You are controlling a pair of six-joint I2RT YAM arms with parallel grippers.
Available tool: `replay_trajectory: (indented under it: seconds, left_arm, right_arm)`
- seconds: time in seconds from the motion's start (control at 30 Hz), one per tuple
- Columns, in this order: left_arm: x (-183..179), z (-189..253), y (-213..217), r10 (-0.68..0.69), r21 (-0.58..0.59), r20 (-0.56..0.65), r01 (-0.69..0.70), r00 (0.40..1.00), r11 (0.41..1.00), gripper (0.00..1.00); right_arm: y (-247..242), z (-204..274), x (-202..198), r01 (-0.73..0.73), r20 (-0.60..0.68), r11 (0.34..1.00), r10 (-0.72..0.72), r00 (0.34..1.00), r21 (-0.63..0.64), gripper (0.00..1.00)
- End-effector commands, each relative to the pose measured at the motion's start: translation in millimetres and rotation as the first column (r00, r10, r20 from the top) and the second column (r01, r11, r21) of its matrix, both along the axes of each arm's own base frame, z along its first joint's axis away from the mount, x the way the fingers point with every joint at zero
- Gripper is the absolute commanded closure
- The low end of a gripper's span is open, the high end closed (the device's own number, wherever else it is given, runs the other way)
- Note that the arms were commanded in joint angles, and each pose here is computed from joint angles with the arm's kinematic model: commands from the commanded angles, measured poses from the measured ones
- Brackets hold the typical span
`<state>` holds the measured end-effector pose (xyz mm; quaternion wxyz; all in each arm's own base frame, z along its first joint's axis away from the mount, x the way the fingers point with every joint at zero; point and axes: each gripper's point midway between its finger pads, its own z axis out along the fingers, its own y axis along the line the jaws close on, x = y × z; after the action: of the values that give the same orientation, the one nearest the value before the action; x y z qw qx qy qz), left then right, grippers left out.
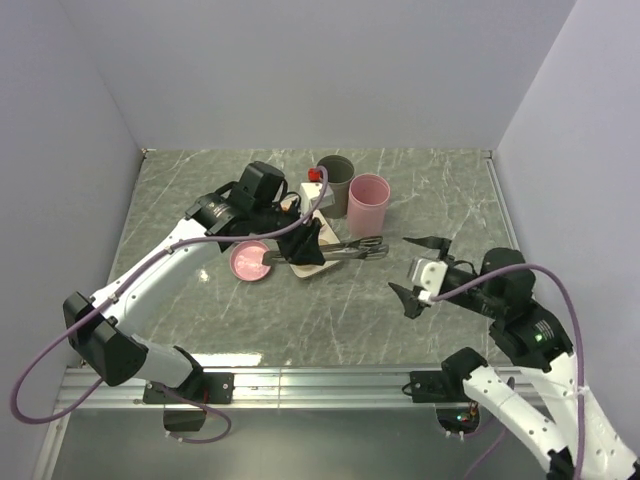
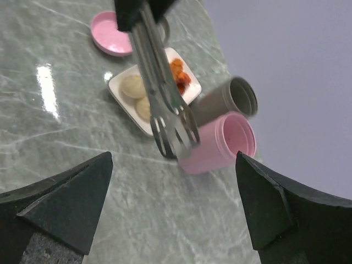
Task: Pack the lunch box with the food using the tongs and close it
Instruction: Pick up the clamp at the center of the board.
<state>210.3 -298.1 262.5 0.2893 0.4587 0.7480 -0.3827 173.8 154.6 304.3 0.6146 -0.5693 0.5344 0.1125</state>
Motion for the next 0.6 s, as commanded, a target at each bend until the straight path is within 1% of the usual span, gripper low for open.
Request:
replay_trajectory:
  seconds: [0.0,0.03,0.07,0.13,0.27,0.37,0.43,0.57]
  left_arm:
    - [3.9,33.2,-11.1,-0.011,-0.091,0.038,0.014,0.999,0.996,0.55]
    - [5.1,33.1,-11.5,-0.008,-0.089,0.036,0.011,0.999,0.996,0.55]
    - [6.5,33.8,-12.7,-0.006,-0.089,0.034,0.009,0.999,0.996,0.55]
    - [7.0,33.9,-13.2,-0.002,-0.09,0.027,0.004,1.0,0.996,0.55]
    - [7.1,33.7,-14.3,0.001,-0.094,0.019,0.001,1.0,0.996,0.54]
    - [8.6,32.6,-15.4,0.01,-0.095,0.009,-0.009,1.0,0.995,0.54]
    - [9.1,33.6,-16.9,0.009,-0.101,0.007,-0.008,1.0,0.995,0.54]
    - [9.3,38.2,-19.9,0.002,-0.116,0.002,-0.002,1.0,0.993,0.54]
  right_arm:
    - [3.2,17.3,23.3,0.07,0.162,0.996,-0.061,0.985,-0.049,0.01]
    - [19.1,14.6,14.9,0.013,0.169,0.998,-0.002,0.986,-0.068,0.01]
    - [25.4,10.4,17.6,0.012,0.176,0.995,0.005,0.984,-0.095,0.01]
    - [38.0,8.5,18.7,0.026,0.202,0.993,-0.003,0.979,-0.115,0.01]
    - [60.3,-0.8,27.8,0.034,0.175,0.988,-0.007,0.985,-0.151,0.01]
    - [76.2,-4.4,26.7,0.005,0.168,0.985,0.024,0.986,-0.17,0.01]
    - [84.3,-2.7,24.2,-0.017,0.164,0.985,0.045,0.985,-0.173,0.01]
    - [92.7,-12.0,31.2,0.001,0.156,0.978,0.033,0.987,-0.209,0.01]
